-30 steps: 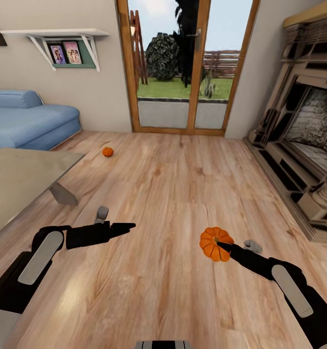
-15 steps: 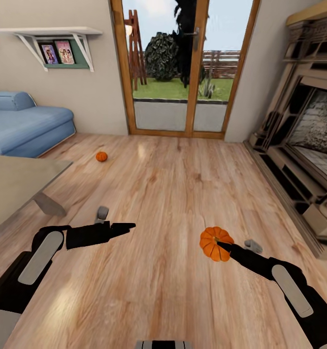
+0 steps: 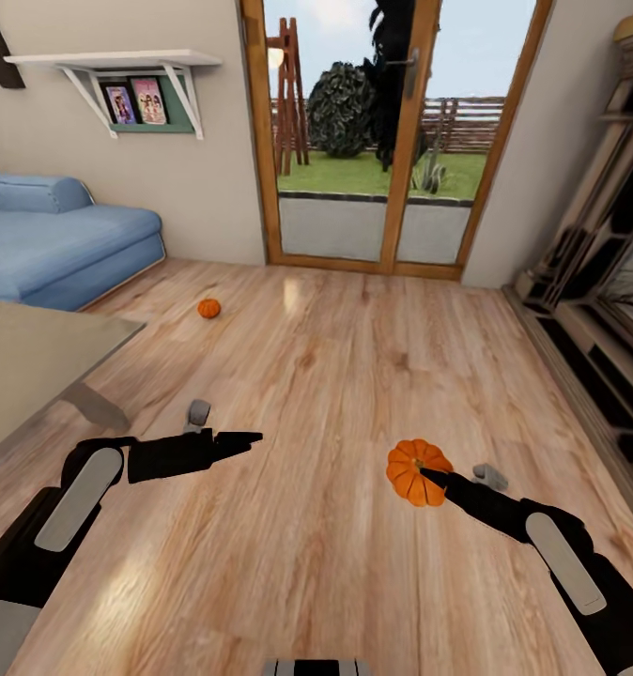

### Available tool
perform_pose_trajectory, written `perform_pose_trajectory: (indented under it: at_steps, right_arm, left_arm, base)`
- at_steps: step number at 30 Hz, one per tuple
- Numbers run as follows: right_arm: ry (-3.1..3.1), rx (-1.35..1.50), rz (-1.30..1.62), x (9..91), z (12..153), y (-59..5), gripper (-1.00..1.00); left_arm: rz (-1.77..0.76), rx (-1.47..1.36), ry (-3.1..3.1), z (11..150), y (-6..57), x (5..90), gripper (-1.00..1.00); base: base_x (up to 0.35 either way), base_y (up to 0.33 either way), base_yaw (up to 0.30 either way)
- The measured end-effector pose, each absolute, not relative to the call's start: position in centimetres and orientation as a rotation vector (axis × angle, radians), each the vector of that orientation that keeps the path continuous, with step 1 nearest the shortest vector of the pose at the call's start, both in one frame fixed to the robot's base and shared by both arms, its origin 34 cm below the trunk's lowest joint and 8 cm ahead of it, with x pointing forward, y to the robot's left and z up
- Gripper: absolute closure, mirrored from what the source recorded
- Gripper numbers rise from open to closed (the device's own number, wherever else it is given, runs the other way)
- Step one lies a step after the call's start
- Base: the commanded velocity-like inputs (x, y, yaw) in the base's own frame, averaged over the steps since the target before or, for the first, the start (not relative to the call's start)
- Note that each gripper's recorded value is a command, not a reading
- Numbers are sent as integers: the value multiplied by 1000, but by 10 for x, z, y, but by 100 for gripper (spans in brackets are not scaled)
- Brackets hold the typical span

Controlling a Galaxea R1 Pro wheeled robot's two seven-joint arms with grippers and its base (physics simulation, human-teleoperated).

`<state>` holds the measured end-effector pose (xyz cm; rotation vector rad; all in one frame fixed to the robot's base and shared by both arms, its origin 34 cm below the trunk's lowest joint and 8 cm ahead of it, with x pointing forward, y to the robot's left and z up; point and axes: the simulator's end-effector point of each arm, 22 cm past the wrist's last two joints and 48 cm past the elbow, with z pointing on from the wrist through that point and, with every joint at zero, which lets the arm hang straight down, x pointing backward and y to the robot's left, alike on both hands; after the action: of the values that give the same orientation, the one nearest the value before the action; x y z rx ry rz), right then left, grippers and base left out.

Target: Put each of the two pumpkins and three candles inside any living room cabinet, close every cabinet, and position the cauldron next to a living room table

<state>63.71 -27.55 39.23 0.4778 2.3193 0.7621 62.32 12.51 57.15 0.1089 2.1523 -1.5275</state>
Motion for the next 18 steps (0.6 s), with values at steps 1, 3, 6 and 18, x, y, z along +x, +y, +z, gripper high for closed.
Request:
perform_pose_trajectory:
  at_steps: [1, 3, 6, 18]
  right_arm:
    - [2319, 478, 762, 637, 392, -275, 100]
    - [2319, 478, 762, 637, 392, -276, 100]
    - [2319, 478, 762, 637, 392, -276, 100]
    - [2319, 478, 762, 637, 392, -275, 100]
  left_arm:
    - [-1527, 109, 2152, 571, 125, 623, -100]
    - [-1528, 109, 2152, 572, 125, 623, -100]
    - [-1528, 109, 2153, 571, 125, 623, -100]
    - [-1528, 107, 2153, 571, 125, 623, -100]
  base:
    - [326, -123, 179]
    - [326, -123, 117]
    - [326, -123, 45]
    - [326, -123, 112]
